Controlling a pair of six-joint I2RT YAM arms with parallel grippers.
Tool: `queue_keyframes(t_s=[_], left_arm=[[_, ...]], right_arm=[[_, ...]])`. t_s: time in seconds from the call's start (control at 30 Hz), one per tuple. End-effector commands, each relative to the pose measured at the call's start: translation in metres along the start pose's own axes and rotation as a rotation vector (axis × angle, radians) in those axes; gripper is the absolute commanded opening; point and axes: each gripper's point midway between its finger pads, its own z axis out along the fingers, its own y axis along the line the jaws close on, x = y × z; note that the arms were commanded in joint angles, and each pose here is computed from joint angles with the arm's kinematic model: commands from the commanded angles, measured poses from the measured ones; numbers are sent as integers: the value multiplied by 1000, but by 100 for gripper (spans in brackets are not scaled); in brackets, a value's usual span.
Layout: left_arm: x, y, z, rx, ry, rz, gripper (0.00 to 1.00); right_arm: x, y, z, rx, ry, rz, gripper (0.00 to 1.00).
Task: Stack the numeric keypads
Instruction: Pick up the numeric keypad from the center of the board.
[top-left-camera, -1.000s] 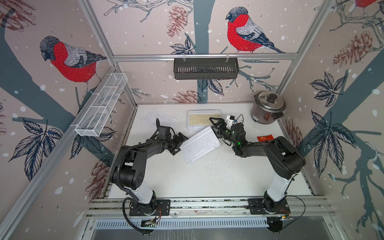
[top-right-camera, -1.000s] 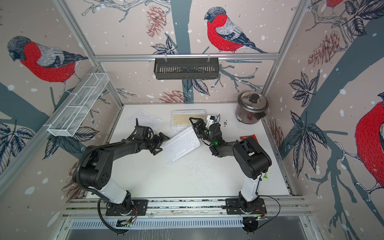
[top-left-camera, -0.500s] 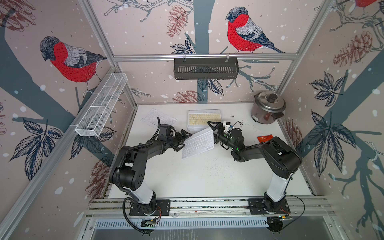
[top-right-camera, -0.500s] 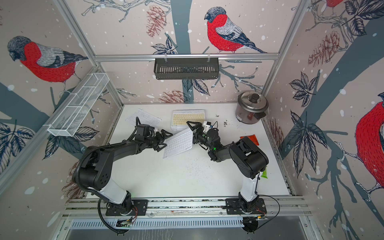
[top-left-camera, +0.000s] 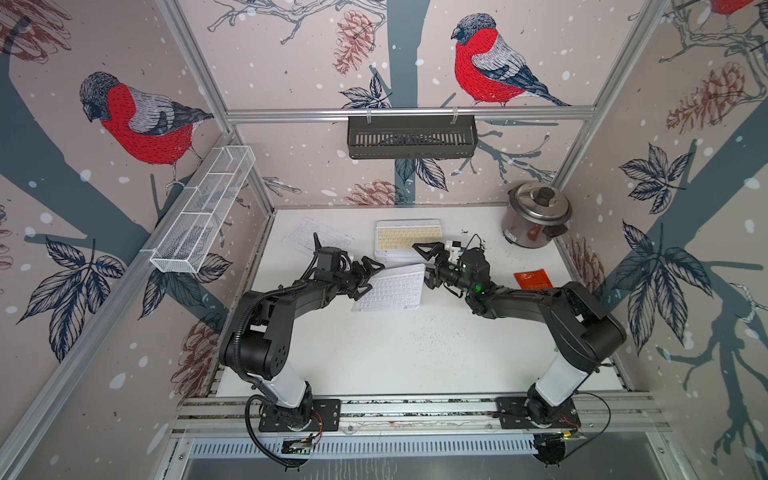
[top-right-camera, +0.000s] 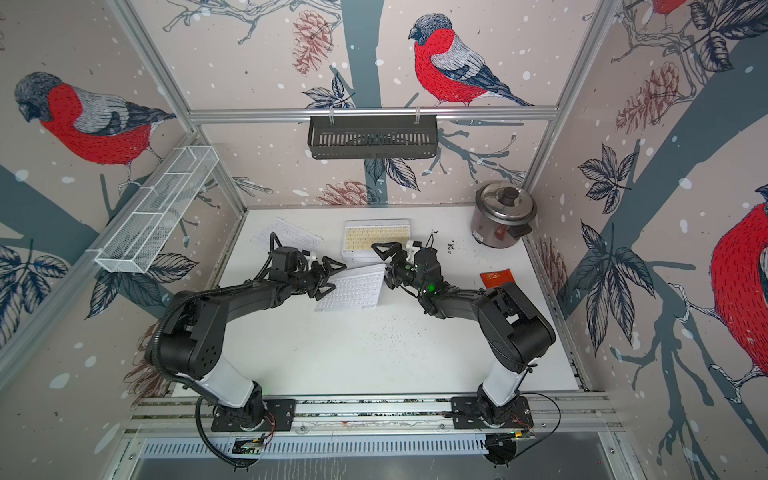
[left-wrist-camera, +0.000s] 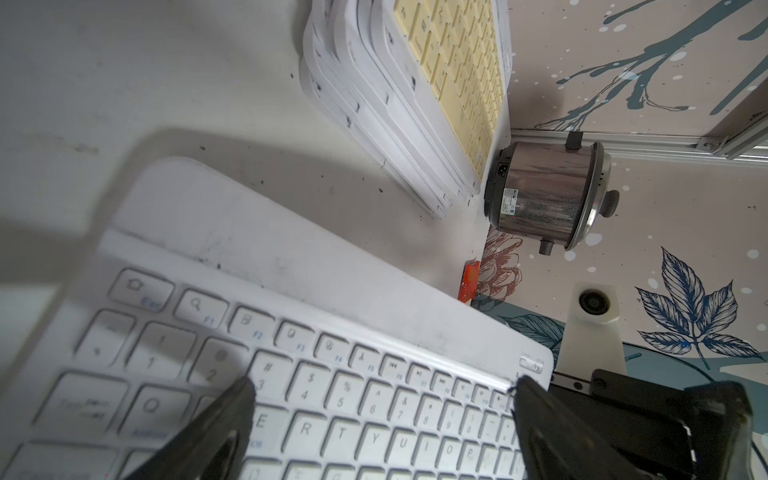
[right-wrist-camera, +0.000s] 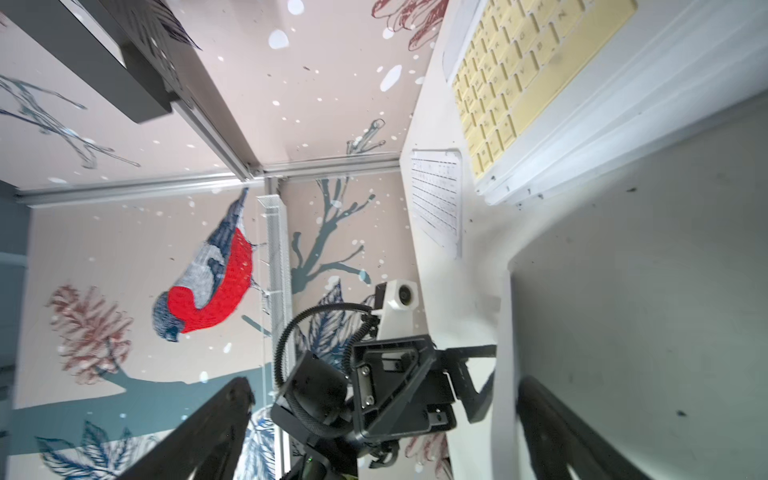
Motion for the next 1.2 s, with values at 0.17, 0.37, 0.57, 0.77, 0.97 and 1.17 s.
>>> queue_keyframes(t_s=[0.17, 0.37, 0.57, 0.77, 0.97, 1.17], left_arm=[[3, -3, 2, 33, 18, 5, 96], [3, -11, -1, 50, 24, 19, 97], [-18, -61, -28, 46, -3, 148, 96], [-55, -100, -68, -4, -97, 262, 97], [-80, -104, -64, -14, -121, 274, 97], [-104, -99, -45, -49, -125, 289, 97]], right_arm=[[20, -43, -5, 238, 150, -193, 90], [16, -60, -17, 344, 149, -291, 41], [12, -51, -14, 359, 202, -447, 11], [-7, 4, -6, 173, 303, -561, 2], [-49, 49, -5, -14, 335, -587, 0], [-98, 47, 11, -59, 335, -577, 1]])
